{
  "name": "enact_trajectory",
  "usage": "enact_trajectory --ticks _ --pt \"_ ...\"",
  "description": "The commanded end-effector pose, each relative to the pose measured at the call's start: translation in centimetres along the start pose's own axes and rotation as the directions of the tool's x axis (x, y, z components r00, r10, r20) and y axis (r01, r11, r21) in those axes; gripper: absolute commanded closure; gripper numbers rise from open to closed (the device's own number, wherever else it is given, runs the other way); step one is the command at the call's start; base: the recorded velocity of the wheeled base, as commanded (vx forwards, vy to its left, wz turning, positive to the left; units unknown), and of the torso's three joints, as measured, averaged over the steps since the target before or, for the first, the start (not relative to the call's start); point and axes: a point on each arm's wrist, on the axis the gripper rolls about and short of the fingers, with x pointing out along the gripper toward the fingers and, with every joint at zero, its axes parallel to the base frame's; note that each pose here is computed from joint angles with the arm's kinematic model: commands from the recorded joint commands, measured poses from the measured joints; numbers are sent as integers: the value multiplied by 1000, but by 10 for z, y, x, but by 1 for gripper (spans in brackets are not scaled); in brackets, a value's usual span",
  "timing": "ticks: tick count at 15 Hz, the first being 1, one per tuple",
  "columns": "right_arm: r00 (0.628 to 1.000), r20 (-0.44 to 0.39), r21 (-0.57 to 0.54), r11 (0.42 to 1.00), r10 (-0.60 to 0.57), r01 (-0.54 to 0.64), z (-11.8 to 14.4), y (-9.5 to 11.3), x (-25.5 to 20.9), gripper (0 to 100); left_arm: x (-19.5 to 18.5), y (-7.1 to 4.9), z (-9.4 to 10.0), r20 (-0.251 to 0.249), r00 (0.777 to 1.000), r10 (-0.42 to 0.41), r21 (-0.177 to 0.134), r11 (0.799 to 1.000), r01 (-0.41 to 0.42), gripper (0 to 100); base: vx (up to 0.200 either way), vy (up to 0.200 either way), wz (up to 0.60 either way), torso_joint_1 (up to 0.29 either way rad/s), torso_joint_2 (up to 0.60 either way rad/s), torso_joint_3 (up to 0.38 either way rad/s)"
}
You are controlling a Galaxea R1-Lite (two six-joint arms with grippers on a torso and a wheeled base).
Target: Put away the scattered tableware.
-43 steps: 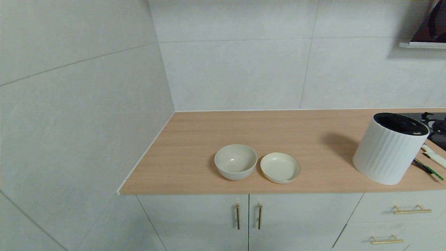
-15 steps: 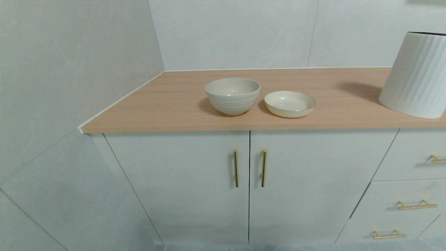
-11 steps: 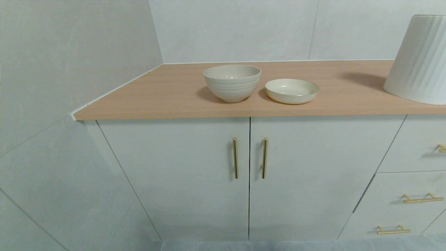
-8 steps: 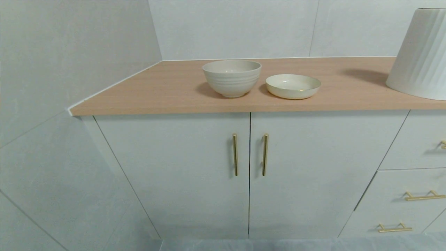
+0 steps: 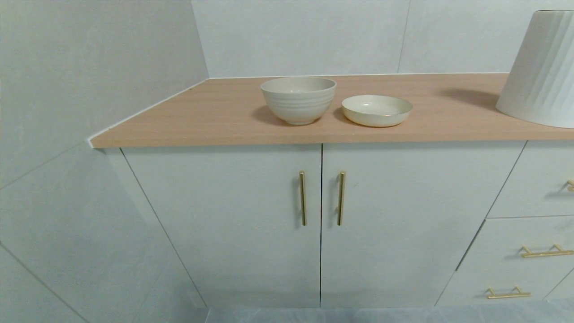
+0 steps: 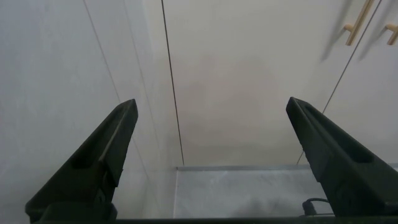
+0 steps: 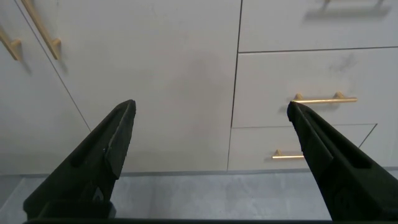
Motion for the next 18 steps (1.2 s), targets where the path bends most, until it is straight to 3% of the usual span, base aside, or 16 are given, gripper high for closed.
enact_trajectory --ticks 1,6,7,8,11,15,17,18 --pt "1000 -1 -2 1000 0 0 0 0 0 0 0 0 0 0 1000 0 0 1000 0 0 0 0 0 0 0 0" --pt "1000 3 -16 1000 -1 1 1 0 0 0 0 0 0 0 1000 0 0 1000 0 0 0 0 0 0 0 0" --pt "993 113 2 999 33 -34 21 1 -5 0 0 0 0 0 1000 0 0 1000 0 0 0 0 0 0 0 0" --pt "985 137 11 995 101 -103 29 3 -8 0 0 0 0 0 1000 0 0 1000 0 0 0 0 0 0 0 0" --pt "973 -17 24 973 229 -229 32 5 -2 0 0 0 0 0 1000 0 0 1000 0 0 0 0 0 0 0 0" --pt "942 -161 65 956 294 -287 67 8 23 0 0 0 0 0 1000 0 0 1000 0 0 0 0 0 0 0 0" --pt "891 -236 109 921 389 -374 82 11 41 0 0 0 0 0 1000 0 2 1000 0 0 0 0 0 0 0 0" --pt "835 -308 151 890 455 -430 90 15 61 0 0 0 0 0 1000 0 2 1000 0 0 0 0 0 0 0 0"
